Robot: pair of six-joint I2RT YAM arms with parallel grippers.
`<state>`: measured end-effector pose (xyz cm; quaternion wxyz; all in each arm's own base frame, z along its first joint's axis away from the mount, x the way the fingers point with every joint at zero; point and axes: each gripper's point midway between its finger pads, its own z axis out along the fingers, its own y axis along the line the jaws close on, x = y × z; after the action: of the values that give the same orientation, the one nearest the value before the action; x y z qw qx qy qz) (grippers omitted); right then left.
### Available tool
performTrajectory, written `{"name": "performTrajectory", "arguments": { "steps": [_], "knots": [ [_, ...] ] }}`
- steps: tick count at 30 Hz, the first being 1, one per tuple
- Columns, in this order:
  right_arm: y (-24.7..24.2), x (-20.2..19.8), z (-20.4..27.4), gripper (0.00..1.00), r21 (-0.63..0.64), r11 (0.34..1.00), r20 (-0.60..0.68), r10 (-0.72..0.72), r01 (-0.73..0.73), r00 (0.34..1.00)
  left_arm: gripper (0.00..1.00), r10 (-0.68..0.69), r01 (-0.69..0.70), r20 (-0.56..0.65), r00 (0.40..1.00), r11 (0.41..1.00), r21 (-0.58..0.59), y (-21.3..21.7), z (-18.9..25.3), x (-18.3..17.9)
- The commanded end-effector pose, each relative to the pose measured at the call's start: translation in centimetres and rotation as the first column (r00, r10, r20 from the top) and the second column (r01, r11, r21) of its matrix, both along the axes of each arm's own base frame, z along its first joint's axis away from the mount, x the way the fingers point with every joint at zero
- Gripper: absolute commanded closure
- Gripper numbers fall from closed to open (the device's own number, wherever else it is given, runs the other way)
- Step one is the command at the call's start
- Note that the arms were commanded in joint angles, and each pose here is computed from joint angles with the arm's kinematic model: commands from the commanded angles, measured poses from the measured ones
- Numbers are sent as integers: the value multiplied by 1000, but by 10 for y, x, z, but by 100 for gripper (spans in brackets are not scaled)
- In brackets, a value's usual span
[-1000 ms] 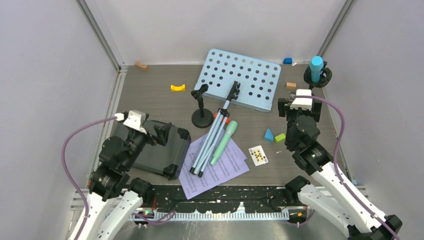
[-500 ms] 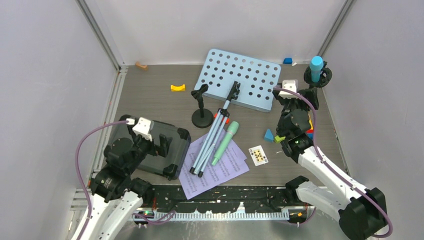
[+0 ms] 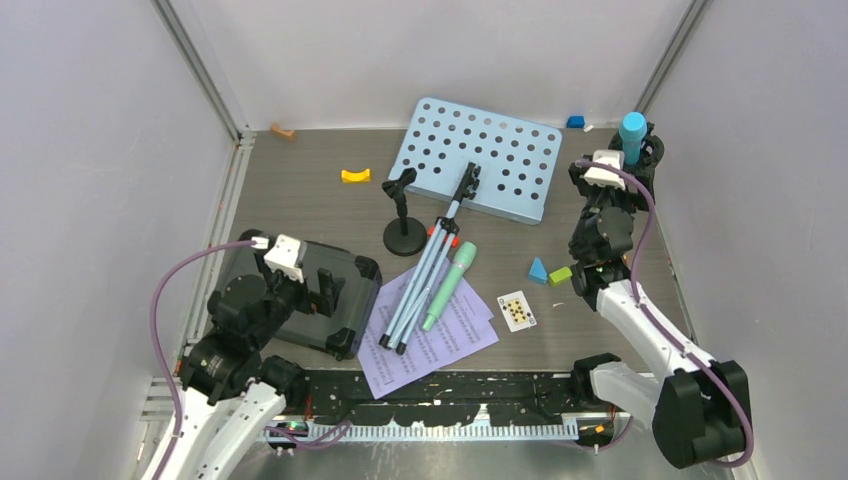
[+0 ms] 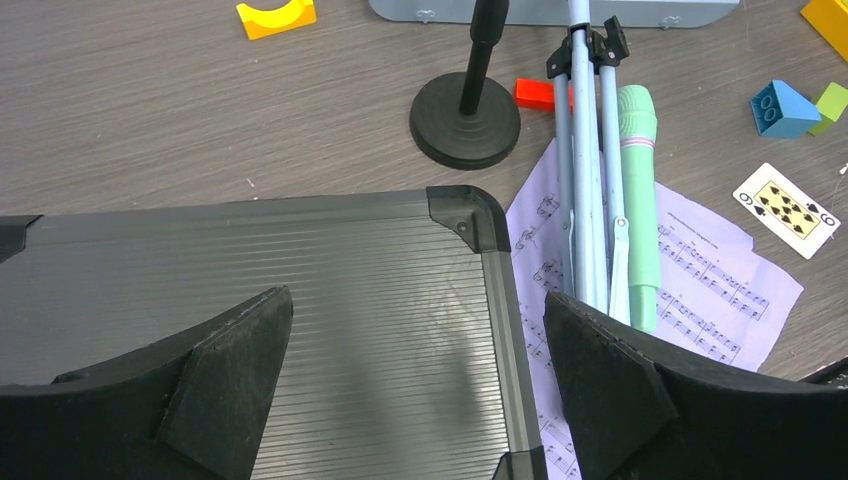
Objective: Pack up the instrument practice props
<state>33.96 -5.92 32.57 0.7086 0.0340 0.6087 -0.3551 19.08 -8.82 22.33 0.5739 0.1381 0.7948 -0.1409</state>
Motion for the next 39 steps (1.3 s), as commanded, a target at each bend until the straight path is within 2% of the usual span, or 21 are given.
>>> {"name": "performTrajectory", "arguments": {
  "steps": [1,24,34,39],
  "knots": [
    [3,13,14,12,48,998,122,42,-48,992,0,14,-13,58,998,1000,-28,5,19,-5],
    [-18,38,37,12,63,998,193,-24,12,981,0,-9,11,77,997,1000,-29,4,19,-12],
    [-17,55,37,12,45,999,186,-11,2,982,0,-21,23,85,996,999,-31,3,20,-13],
    [-14,61,42,15,35,999,191,8,-15,982,0,-53,55,78,996,998,-29,-2,19,-14]
  ]
}}
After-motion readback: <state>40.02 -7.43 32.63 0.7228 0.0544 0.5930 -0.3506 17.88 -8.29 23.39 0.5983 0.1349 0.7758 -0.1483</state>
